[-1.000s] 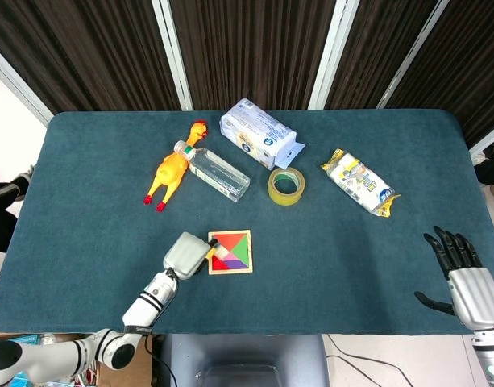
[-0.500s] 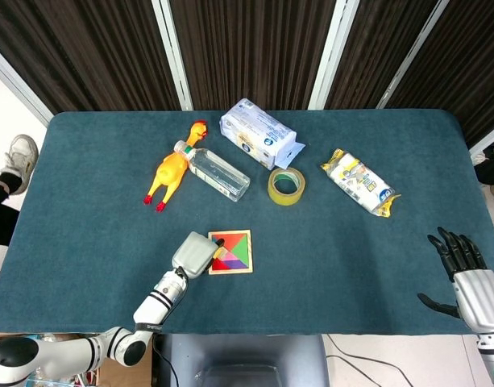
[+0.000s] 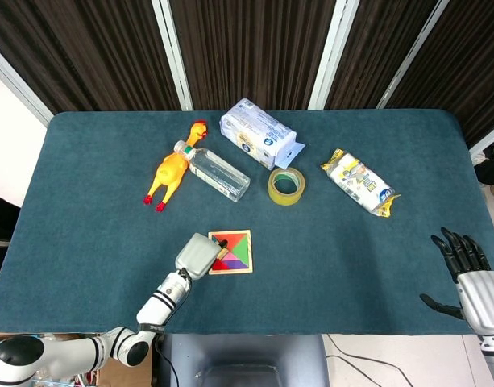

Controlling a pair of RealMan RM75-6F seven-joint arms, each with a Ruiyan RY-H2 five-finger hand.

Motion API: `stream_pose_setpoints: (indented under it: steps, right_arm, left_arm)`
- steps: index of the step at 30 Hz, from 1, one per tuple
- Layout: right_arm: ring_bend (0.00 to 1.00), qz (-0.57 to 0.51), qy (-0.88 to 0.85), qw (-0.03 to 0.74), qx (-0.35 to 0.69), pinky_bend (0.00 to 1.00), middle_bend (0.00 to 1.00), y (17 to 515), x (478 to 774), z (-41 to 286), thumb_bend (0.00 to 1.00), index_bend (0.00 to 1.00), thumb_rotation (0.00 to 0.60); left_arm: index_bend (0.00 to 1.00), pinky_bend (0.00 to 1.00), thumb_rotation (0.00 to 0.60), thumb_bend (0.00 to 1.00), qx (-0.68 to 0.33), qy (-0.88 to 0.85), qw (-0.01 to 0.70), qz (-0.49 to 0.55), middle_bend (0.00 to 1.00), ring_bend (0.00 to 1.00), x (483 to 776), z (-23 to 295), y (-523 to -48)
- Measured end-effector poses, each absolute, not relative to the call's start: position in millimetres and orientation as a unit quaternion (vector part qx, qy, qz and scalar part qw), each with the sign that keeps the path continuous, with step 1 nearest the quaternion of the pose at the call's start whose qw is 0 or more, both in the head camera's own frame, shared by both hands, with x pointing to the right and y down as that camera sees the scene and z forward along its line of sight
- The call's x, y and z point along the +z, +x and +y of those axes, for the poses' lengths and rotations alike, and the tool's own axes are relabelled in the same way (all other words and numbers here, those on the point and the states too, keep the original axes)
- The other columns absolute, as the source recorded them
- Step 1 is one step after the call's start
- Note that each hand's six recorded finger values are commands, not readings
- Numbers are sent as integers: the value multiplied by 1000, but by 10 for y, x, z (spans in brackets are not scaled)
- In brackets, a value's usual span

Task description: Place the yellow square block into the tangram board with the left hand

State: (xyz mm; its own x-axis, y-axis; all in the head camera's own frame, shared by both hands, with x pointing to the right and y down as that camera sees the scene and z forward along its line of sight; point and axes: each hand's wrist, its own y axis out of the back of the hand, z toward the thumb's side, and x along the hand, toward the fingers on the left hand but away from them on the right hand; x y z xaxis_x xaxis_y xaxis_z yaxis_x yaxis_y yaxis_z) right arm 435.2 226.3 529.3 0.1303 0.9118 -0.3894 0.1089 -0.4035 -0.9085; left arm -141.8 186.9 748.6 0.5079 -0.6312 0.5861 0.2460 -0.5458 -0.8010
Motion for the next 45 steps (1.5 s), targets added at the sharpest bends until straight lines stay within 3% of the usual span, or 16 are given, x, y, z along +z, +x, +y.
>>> stream_pose_setpoints:
  steps: [13, 24, 45]
  right_arm:
    - [0, -392, -649, 379, 531, 0, 0, 4351, 5296, 2266, 170, 0, 600]
    - [0, -393, -649, 378, 530, 0, 0, 4363, 5288, 2267, 170, 0, 600]
    - [0, -392, -648, 381, 531, 0, 0, 4360, 5288, 2275, 170, 0, 600]
  left_arm:
    - [406, 1000, 600, 384, -474, -741, 457, 131, 1000, 1000, 7470, 1885, -1378]
    - [271, 1000, 600, 387, -475, -741, 455, 131, 1000, 1000, 7477, 1868, -1362]
    - [251, 1000, 600, 386, -471, -737, 467, 131, 1000, 1000, 7360, 1864, -1362]
